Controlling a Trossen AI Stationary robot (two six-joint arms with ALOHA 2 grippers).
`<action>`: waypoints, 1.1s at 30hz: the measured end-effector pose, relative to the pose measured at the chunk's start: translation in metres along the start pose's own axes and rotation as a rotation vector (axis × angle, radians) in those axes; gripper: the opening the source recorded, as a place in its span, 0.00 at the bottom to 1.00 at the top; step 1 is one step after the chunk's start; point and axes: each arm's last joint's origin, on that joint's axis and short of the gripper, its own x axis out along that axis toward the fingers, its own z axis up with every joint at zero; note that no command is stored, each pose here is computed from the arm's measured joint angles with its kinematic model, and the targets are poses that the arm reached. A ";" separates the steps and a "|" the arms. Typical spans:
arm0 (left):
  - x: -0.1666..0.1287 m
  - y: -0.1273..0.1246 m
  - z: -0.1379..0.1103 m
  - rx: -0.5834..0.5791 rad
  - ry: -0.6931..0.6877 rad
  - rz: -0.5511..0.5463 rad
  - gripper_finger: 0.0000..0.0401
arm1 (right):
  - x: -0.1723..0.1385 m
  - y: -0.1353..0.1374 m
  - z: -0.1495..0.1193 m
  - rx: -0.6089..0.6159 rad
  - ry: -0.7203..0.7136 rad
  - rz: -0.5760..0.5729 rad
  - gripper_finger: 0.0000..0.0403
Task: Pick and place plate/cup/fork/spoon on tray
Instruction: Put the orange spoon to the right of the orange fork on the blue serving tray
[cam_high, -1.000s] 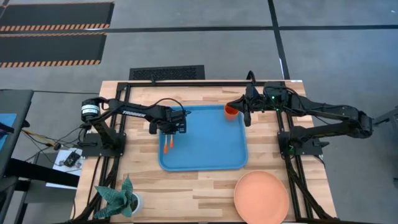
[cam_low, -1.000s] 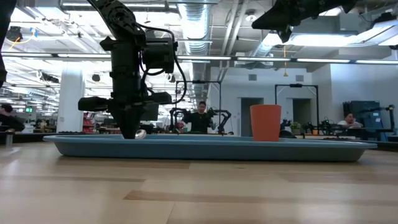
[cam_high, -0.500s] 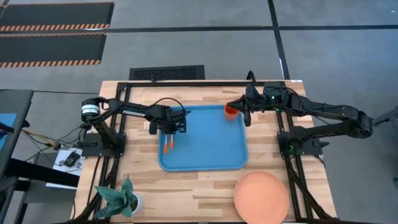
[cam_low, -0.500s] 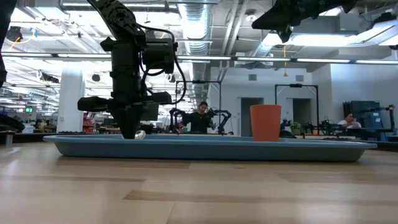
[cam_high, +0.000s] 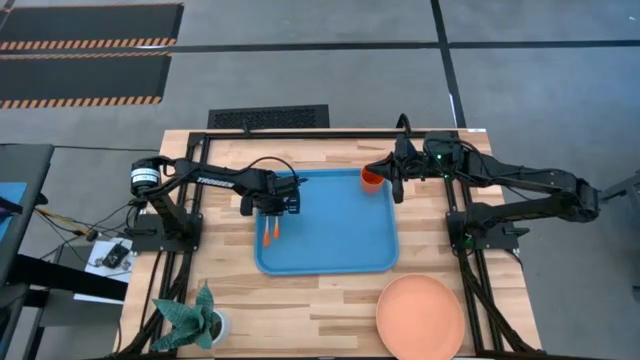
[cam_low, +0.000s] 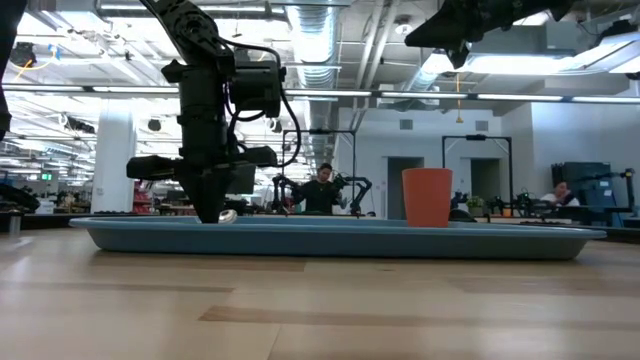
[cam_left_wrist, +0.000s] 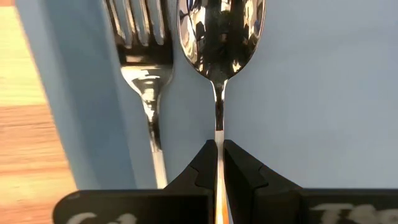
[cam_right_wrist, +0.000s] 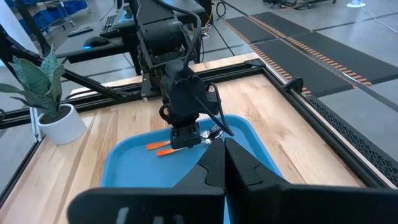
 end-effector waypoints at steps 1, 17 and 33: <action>0.001 0.000 0.000 0.001 0.003 -0.003 0.00 | 0.000 0.000 0.000 0.000 0.000 0.000 0.03; 0.001 0.001 -0.001 -0.016 0.010 -0.001 0.04 | 0.000 0.000 0.000 -0.015 0.000 0.000 0.03; -0.003 -0.002 0.000 0.013 0.006 -0.009 0.14 | 0.000 0.000 0.000 -0.015 0.000 0.000 0.03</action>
